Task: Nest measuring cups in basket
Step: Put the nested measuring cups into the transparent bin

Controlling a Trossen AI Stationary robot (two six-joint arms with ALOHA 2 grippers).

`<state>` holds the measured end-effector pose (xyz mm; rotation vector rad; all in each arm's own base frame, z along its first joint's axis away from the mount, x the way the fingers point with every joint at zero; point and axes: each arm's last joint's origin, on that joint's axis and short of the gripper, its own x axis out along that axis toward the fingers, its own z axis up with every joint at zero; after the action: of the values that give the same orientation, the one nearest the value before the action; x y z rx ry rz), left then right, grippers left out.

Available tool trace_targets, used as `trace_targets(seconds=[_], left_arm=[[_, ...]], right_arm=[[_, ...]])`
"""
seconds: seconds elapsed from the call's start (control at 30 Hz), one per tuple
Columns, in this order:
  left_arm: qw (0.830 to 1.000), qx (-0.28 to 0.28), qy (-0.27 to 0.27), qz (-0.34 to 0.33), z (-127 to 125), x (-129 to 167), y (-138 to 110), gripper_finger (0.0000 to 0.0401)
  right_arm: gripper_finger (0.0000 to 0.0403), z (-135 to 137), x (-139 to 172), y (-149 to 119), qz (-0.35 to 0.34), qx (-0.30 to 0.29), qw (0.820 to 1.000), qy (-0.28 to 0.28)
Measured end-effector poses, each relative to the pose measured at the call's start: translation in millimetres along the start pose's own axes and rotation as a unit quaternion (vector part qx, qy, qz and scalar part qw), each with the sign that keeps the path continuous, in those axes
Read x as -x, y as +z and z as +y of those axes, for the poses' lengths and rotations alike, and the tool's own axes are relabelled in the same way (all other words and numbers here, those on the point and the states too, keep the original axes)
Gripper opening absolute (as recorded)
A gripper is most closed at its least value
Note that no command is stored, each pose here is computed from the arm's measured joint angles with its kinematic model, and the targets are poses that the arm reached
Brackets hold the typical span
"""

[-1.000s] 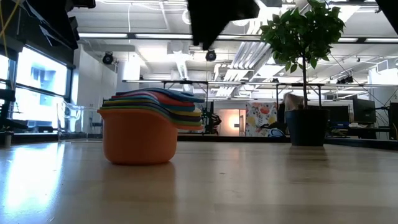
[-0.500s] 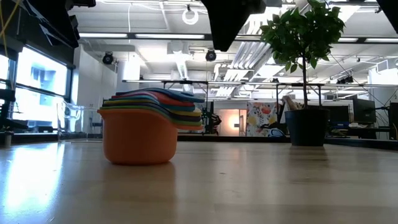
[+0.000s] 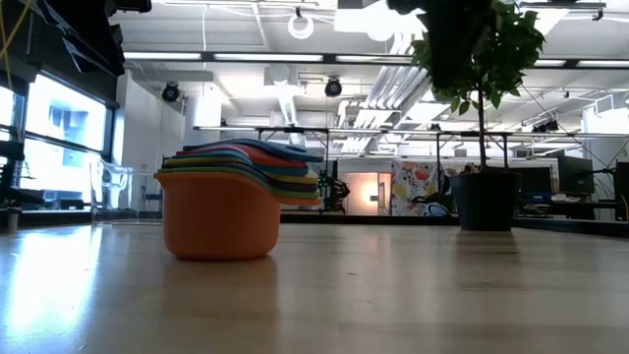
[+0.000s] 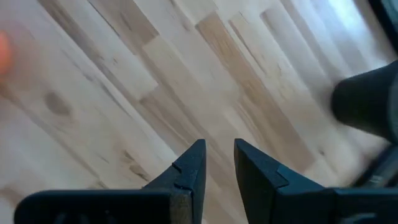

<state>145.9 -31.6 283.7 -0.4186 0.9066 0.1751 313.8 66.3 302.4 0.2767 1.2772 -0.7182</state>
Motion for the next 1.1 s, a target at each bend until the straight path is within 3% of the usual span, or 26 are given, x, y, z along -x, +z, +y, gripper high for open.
trace_targets(seconds=[0.2,0.33,0.67,1.1], left_arm=[[1.0,0.02,0.009,-0.006,0.5,-0.1,0.4,0.0062],[0.998,0.053,0.021,-0.017,1.3,-0.1,1.0,0.0062],[0.989,0.134,0.04,-0.042,2.3,0.1,2.5,0.0062],[0.975,0.195,0.016,-0.109,-3.0,1.2,13.2,0.0062]], right_arm=[[0.0075,-37.2,-4.9,-30.4,-0.1,-0.048,0.99,0.087],[0.0075,-59.9,-17.7,-52.0,-0.156,-0.049,0.98,0.114],[0.0075,-94.8,-56.4,-96.4,-0.284,-0.042,0.936,0.205],[0.0075,-133.0,-104.3,-137.4,-0.353,-0.092,0.895,0.255]])
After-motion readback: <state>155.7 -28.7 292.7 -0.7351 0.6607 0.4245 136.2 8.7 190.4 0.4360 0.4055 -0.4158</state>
